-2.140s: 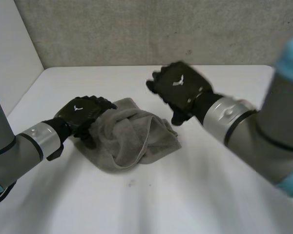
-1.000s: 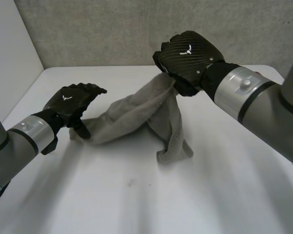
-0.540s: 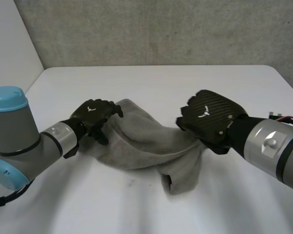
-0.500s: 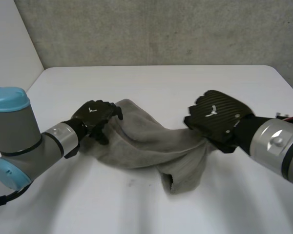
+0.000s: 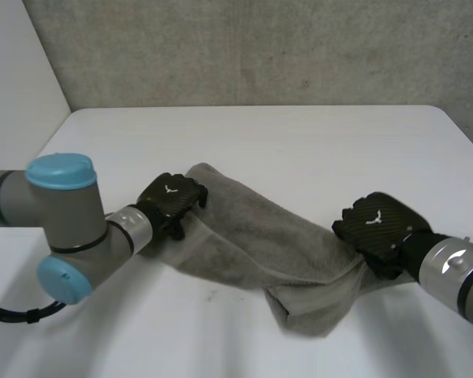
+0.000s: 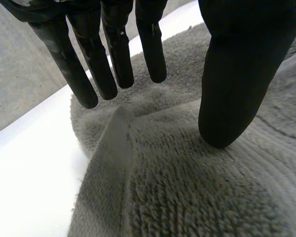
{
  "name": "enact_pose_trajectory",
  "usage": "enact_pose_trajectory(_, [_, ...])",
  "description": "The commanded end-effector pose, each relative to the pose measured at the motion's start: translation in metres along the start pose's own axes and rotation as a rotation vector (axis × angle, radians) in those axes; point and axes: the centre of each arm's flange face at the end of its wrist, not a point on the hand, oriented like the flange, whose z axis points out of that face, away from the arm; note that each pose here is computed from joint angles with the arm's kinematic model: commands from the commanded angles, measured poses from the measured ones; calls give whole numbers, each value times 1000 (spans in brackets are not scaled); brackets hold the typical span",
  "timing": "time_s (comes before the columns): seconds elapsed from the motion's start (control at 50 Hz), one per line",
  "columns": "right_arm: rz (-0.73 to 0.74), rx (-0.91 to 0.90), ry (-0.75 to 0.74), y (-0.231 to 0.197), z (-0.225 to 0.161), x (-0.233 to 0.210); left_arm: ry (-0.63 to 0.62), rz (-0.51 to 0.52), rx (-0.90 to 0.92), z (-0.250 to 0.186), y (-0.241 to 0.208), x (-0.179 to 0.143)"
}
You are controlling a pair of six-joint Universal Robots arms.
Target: Fold the laundry
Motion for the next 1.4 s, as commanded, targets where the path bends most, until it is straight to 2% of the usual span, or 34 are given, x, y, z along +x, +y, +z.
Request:
enact_pose_trajectory(0.02, [7,-25,-51,11,11,-15,-33,19,-10,11,-3,7])
enact_pose_trajectory(0.28, [17,-42,-61,16,14,-15,-22,22,-46,18,0,13])
enact_pose_trajectory(0.44, [17,-40,-55,16,15,-13,-6,128,-123,16,11,16])
enact_pose_trajectory(0.52, [16,-37,-50,15,16,-11,-48,160,-140,15,10,12])
enact_pose_trajectory(0.84, [7,-36,-60,15,28,-9,-88,177,-64,-1,-26,13])
enact_pose_trajectory(1.22, [15,-53,-79,20,31,-13,-55,184,-113,-8,-9,22])
enact_pose_trajectory(1.4, [20,-59,-85,22,31,-15,-65,186,-97,-15,-17,20])
